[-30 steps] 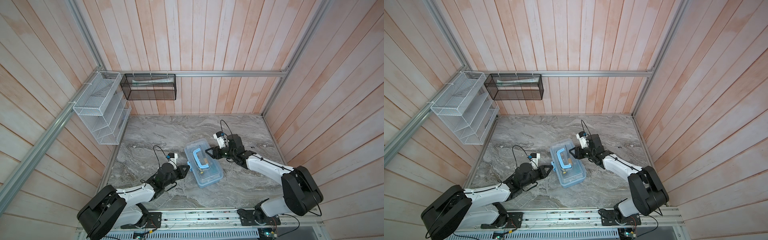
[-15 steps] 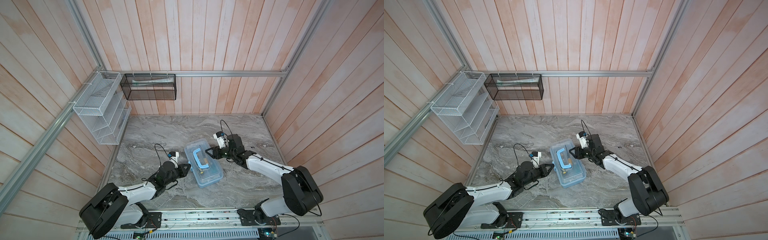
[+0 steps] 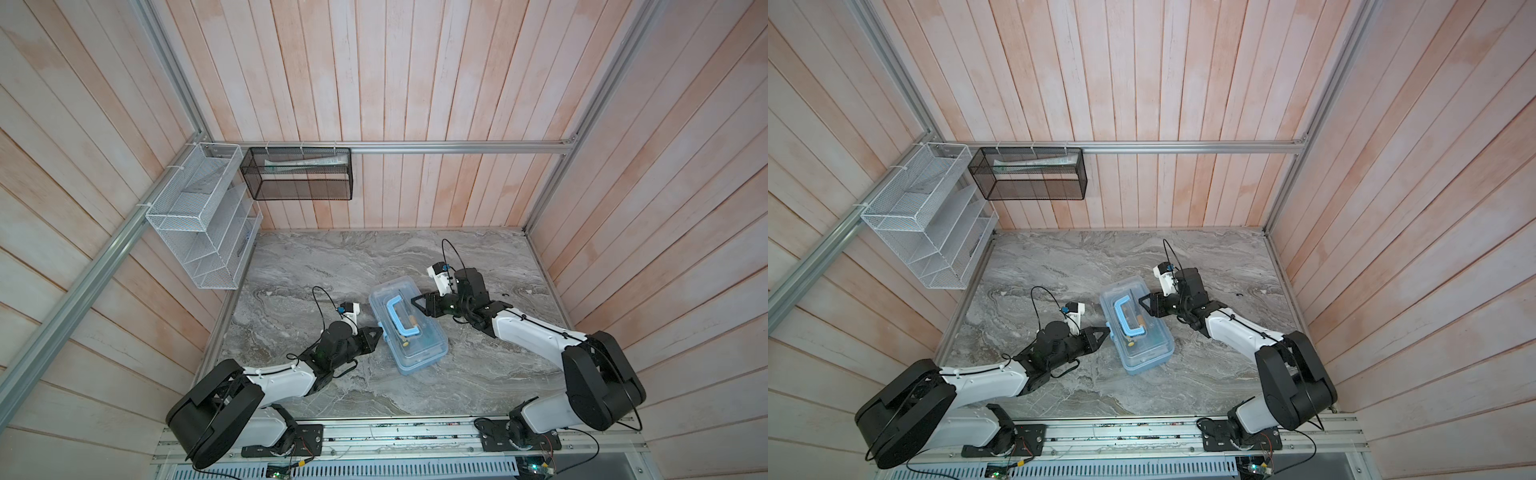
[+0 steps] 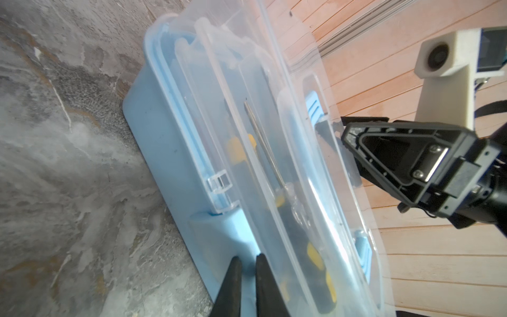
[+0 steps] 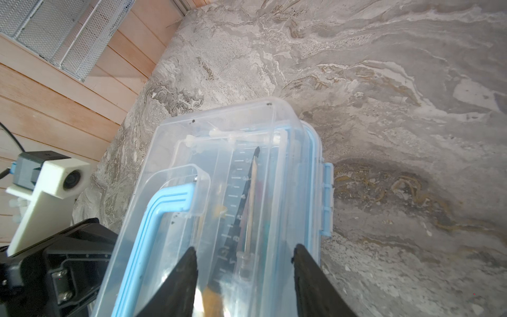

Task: Pack the tool kit
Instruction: 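Push the box's near corner with the left gripper toward the right gripper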

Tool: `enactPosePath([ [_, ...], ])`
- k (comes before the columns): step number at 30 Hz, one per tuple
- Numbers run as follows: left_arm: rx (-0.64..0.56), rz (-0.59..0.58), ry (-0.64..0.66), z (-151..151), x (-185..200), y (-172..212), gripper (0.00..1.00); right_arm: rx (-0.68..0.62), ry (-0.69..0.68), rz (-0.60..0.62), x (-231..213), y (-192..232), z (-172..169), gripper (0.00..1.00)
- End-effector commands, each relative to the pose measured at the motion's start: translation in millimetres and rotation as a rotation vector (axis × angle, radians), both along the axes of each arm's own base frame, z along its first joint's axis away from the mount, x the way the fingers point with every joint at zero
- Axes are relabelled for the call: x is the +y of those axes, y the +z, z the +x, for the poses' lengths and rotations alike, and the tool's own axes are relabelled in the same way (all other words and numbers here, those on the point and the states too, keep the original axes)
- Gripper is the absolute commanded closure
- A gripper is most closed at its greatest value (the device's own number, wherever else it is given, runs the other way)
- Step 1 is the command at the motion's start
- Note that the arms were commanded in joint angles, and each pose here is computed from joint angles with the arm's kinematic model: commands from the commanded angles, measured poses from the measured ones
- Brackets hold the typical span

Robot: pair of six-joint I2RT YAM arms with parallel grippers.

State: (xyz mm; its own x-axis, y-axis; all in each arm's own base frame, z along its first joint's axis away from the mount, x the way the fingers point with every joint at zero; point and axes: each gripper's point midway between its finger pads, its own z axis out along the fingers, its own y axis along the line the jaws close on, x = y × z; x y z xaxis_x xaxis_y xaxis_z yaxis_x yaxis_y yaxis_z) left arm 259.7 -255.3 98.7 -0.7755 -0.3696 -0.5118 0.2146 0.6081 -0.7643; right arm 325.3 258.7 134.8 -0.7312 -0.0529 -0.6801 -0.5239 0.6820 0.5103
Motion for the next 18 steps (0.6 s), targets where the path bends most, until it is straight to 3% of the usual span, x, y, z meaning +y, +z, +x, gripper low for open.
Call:
enactPosePath([
  [1,-0.044,-0.038,-0.073,-0.1,-21.8,22.2,0.87,0.179,0.089,-0.035,6.2,-41.7,-38.4,0.48],
  [4,-0.047,-0.026,-0.088,1.2,-28.1,26.5,0.87,0.186,0.091,-0.028,8.6,-43.0,-40.3,0.48],
  [7,0.012,0.065,-0.045,5.5,-20.8,15.4,0.86,0.177,0.084,-0.032,7.8,-40.8,-39.1,0.48],
  [14,0.203,0.28,0.04,1.5,7.5,0.3,0.73,0.148,0.08,-0.045,4.8,-36.7,-37.8,0.48],
  [18,0.235,0.285,-0.01,-5.1,-1.5,1.5,0.67,0.16,0.089,-0.042,6.6,-40.1,-38.5,0.48],
])
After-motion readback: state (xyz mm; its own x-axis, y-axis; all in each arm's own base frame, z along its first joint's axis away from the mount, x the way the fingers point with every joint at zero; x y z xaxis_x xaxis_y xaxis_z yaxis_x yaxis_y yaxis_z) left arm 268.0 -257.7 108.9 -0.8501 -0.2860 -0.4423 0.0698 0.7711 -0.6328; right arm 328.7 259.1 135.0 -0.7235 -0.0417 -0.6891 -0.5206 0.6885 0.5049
